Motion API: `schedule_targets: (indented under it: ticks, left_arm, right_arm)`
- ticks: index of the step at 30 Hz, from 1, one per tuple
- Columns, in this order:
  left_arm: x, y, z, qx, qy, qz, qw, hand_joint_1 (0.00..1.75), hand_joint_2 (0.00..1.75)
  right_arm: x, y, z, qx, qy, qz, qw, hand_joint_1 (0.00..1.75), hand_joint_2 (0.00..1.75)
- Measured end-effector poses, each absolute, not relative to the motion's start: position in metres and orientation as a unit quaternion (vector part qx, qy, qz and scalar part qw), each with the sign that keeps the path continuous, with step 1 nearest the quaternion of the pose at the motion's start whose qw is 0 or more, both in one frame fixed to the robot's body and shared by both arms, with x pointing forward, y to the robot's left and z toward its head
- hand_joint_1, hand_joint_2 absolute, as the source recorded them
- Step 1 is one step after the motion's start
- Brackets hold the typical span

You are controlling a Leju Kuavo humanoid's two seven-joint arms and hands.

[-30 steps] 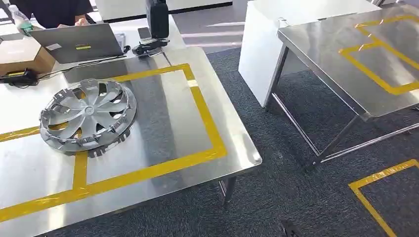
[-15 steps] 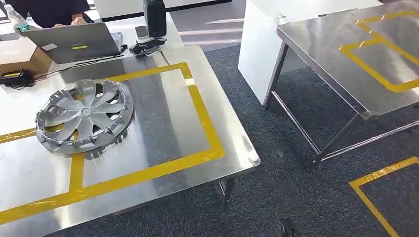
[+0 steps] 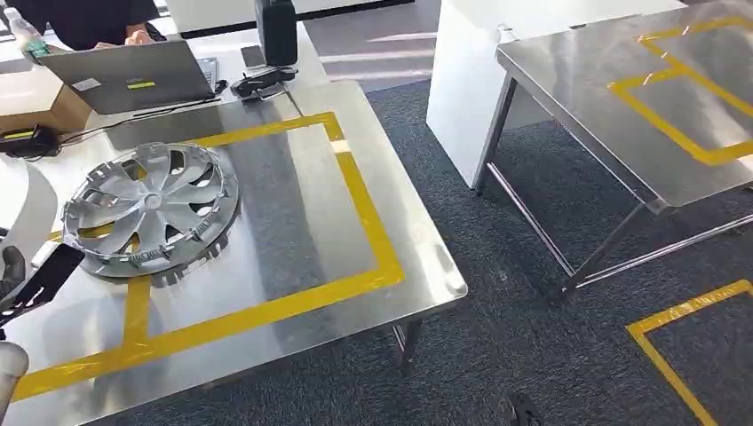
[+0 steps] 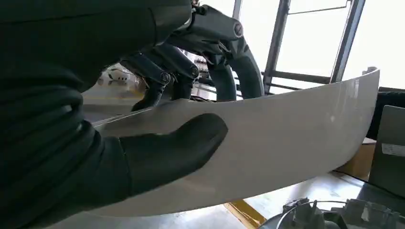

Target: Take the parts from the cabinet and place them on the table.

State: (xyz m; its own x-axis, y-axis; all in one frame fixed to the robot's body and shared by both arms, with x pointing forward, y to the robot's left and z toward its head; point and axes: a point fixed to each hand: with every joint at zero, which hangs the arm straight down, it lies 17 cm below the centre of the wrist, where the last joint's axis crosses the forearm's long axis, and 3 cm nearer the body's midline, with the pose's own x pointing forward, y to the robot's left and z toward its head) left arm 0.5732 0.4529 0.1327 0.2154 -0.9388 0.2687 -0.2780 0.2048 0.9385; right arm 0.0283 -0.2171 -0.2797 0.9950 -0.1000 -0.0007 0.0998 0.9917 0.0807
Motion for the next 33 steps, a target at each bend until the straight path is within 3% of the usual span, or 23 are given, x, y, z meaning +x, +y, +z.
schedule_targets:
  ticks: [3,4,16,20,26,29,33]
  left_arm:
    - [0.570,0.459,0.131,0.558,-0.546,-0.300,0.548,0.00,1.75]
    - [0.569,0.460,0.130,0.558,-0.545,-0.300,0.549,0.00,0.00]
    - [0.547,0.502,0.110,0.580,-0.501,-0.301,0.568,0.00,0.00]
    - [0.549,0.498,0.122,0.570,-0.535,-0.295,0.550,0.00,0.00]
    - [0.582,0.426,0.257,0.519,-0.729,-0.213,0.393,0.00,0.00]
    - [0.586,0.402,0.338,0.499,-0.789,-0.118,0.337,0.00,0.00]
    - [0.573,0.347,0.418,0.460,-0.849,-0.072,0.250,0.00,0.00]
  right_arm:
    - [0.028,-0.216,-0.279,0.046,-0.002,-0.042,0.998,0.00,0.00]
    - [0.028,-0.215,-0.279,0.047,-0.003,-0.041,0.998,0.00,0.00]
    - [0.030,-0.213,-0.279,0.051,-0.014,-0.009,0.999,0.00,0.00]
    - [0.030,-0.213,-0.279,0.050,-0.016,0.000,0.999,0.00,0.00]
    - [0.034,-0.214,-0.279,0.043,-0.011,-0.008,0.999,0.00,0.00]
    - [0.041,-0.212,-0.278,0.045,-0.019,-0.012,0.999,0.00,0.00]
    - [0.045,-0.209,-0.278,0.047,-0.029,-0.017,0.998,0.00,0.00]
